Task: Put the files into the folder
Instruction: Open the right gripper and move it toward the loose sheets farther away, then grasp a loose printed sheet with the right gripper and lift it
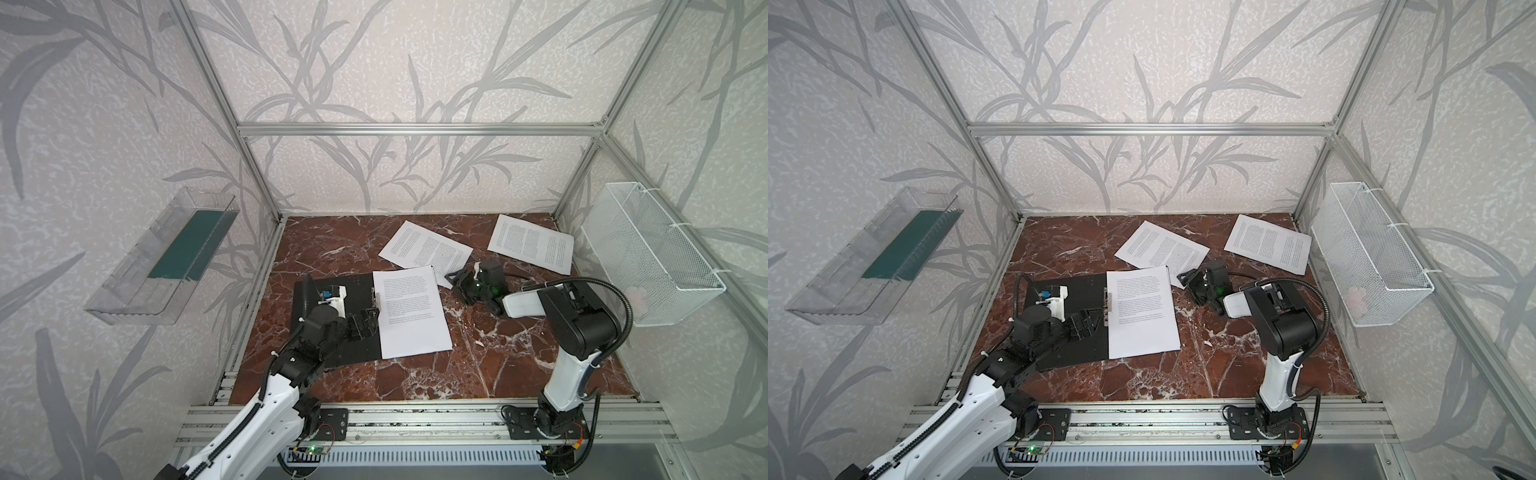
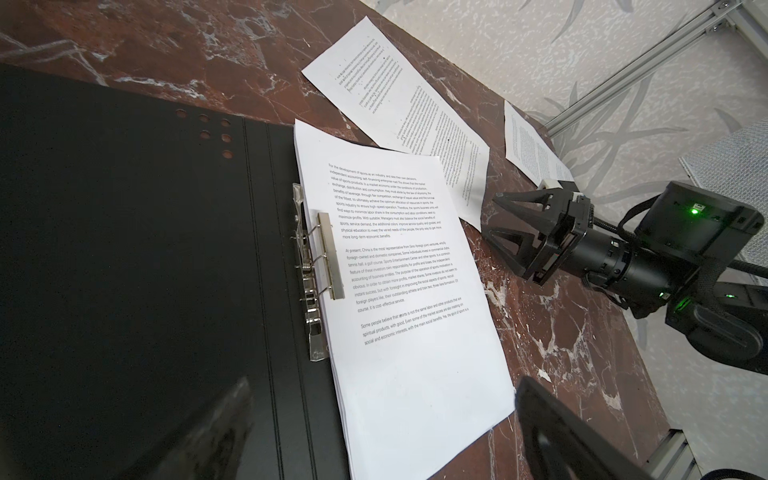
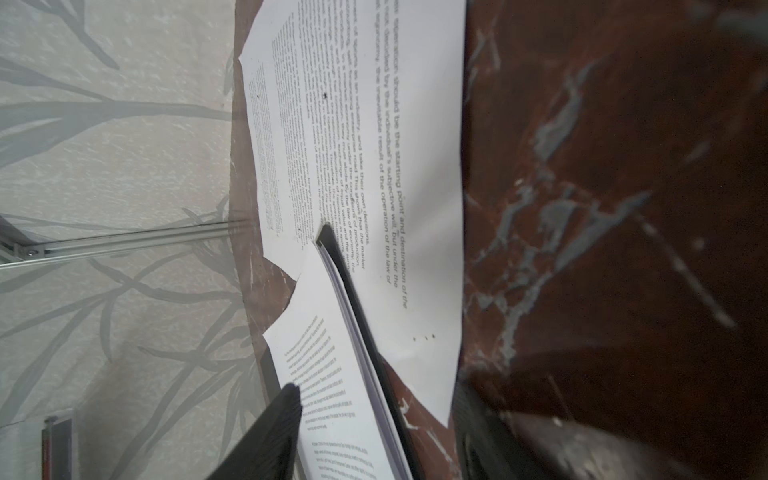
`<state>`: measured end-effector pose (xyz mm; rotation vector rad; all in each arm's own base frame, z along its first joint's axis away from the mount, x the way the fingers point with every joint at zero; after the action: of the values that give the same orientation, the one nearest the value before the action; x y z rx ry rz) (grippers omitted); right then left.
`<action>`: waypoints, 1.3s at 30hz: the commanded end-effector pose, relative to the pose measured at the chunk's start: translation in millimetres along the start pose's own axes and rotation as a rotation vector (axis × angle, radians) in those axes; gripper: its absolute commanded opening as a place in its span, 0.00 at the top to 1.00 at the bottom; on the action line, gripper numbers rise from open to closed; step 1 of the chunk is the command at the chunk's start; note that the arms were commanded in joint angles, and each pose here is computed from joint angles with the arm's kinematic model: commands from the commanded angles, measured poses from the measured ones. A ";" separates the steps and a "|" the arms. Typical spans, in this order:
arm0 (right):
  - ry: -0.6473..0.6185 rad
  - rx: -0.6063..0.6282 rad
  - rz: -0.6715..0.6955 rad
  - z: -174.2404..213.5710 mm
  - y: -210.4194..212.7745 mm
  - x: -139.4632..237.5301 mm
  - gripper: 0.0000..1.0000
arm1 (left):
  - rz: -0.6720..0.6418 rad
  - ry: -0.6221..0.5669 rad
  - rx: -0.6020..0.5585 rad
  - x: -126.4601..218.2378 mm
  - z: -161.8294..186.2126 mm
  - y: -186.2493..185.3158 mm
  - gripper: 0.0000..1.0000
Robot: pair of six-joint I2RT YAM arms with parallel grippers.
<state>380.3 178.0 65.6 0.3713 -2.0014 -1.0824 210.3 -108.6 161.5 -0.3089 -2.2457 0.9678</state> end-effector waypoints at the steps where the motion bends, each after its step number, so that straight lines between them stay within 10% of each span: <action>1: -0.022 -0.077 0.042 9.8 -14.6 -6.0 0.41 | 0.014 -0.002 -0.001 -0.3 1.6 0.1 0.01; 15: -0.153 -0.116 0.059 7.5 -16.6 -10.6 0.54 | 0.017 0.000 0.001 -0.3 2.1 0.0 0.01; 23: -0.223 -0.117 0.069 -0.1 -24.7 -15.9 0.90 | 0.021 -0.004 0.003 0.7 2.0 0.0 0.01; 39: -0.203 0.455 0.088 -110.7 95.3 18.8 1.00 | 0.039 -0.023 0.005 5.0 0.1 -2.5 0.01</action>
<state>462.0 161.7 136.9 0.2898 -2.3607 -0.8771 207.8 -107.9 166.7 -0.3321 -2.2613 0.9940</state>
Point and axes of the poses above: each gripper's point midway between its finger pads, its own x axis back along the fingers, its own y axis along the line the jaws close on, z = x × y, the point moved 5 cm from there along x, back along the fingers, and after that the axes turned 15 degrees about x, right-handed, at the moved point
